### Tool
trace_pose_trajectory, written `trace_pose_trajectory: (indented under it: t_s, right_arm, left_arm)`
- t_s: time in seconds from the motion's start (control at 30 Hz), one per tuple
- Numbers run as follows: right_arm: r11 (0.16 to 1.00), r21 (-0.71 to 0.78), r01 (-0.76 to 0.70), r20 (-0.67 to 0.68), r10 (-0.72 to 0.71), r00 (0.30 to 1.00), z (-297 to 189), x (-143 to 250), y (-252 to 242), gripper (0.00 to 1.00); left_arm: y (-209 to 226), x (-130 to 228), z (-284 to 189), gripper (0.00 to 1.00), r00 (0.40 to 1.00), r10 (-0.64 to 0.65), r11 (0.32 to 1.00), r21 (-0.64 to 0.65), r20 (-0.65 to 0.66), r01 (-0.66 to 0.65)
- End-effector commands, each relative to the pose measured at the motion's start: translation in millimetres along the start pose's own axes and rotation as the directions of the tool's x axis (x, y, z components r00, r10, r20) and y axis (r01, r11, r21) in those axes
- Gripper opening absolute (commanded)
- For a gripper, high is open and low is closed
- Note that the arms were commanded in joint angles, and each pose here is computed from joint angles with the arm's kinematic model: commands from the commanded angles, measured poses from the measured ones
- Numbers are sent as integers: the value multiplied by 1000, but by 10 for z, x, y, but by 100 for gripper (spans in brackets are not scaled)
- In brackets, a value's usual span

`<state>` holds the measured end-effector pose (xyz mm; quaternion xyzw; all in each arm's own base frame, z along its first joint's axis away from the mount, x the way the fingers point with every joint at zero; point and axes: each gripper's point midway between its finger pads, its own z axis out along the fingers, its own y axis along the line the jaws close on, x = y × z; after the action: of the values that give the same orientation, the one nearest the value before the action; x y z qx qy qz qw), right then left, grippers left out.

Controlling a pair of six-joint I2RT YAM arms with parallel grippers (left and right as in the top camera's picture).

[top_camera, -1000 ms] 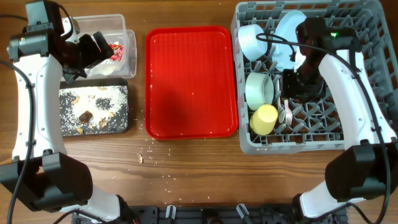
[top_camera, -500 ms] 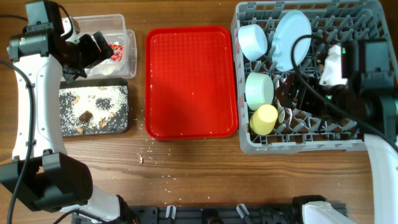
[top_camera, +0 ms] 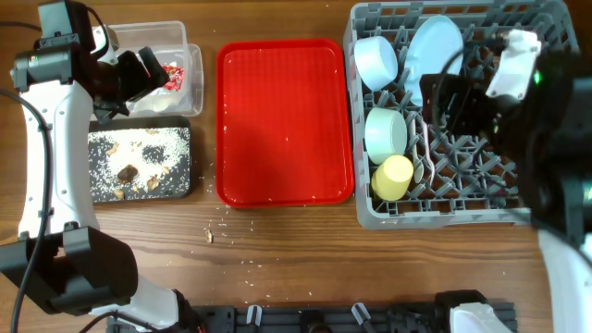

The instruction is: Sort waste into correct bins and load items into the dishwasher rack

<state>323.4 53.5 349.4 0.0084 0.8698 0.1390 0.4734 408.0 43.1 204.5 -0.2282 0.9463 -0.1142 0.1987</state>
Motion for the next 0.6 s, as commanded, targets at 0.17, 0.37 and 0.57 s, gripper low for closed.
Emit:
trace_pose_trajectory:
  t_s: [0.17,0.37,0.57]
  right_arm:
    - [989,10,148,275,-145,951,-134,688,-177,100]
    - [987,26,161,411,-158,898,28,1361,-395,100]
    - [984,40,172,491,-169,855,91,1658,-496,100]
  left_arm:
    - [-1,-37,-38,100,1000,-11,1000,-2,17,11]
    - [-1,-37,-38,100,1000,-11,1000,-2,17,11]
    - [-1,-37,-38,100,1000,-11,1000,-2,17,11]
